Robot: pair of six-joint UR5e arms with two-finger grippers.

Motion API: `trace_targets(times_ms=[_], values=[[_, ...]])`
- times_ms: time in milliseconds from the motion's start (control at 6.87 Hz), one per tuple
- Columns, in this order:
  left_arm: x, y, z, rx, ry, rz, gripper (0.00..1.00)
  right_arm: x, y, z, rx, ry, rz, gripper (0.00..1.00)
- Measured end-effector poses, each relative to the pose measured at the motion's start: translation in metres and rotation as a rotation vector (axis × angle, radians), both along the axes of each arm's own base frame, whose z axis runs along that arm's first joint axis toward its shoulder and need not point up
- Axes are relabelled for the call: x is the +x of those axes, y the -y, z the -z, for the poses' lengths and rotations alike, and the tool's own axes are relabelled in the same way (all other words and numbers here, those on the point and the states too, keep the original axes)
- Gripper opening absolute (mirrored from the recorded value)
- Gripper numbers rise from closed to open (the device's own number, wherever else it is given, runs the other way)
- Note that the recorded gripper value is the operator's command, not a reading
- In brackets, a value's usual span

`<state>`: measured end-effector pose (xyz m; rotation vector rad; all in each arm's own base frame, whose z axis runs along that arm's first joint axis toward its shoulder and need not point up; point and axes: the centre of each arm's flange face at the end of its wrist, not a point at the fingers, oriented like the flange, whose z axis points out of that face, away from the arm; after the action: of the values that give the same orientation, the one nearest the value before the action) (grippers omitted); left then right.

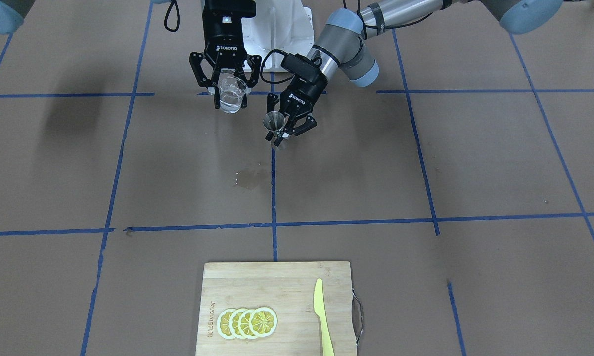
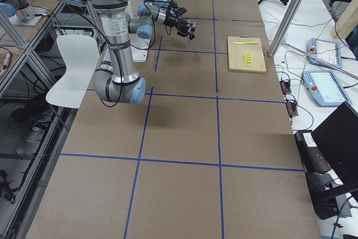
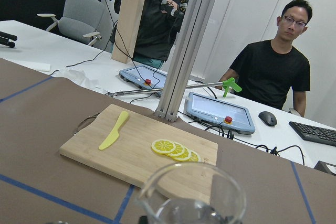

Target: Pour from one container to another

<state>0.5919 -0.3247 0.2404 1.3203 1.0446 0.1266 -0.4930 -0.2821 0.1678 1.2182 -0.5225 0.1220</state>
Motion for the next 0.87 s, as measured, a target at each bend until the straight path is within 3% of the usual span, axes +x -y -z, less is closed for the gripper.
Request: trace_targets(times_ms=[874], values=[[0.012, 0.001, 0.014, 0.004, -0.010, -0.006, 0.00, -0.003, 0.002, 0.011, 0.004, -0.137, 0.019, 0.00]])
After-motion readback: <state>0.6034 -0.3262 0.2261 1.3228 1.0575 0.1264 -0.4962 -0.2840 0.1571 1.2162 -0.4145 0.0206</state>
